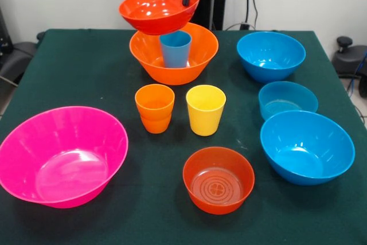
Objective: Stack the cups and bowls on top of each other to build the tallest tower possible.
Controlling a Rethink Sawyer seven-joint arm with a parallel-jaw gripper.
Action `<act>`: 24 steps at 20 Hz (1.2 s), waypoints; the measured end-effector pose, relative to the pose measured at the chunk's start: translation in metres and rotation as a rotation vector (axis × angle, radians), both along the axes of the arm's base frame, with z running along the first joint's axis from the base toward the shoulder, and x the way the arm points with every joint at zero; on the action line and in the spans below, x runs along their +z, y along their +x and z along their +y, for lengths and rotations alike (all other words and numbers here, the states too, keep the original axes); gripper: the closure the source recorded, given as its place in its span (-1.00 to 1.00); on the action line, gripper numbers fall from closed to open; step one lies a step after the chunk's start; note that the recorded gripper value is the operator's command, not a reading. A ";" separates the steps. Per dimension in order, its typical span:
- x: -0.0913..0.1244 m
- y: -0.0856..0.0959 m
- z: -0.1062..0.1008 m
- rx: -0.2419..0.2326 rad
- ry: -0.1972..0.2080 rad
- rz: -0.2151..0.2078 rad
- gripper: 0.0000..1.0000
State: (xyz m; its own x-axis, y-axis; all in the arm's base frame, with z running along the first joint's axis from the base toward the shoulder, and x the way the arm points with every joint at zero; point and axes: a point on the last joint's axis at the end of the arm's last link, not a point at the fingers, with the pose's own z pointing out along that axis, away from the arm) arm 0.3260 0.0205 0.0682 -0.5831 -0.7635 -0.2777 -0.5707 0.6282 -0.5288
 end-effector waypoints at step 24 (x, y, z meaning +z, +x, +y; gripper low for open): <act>-0.010 0.018 0.021 -0.085 -0.030 -0.044 1.00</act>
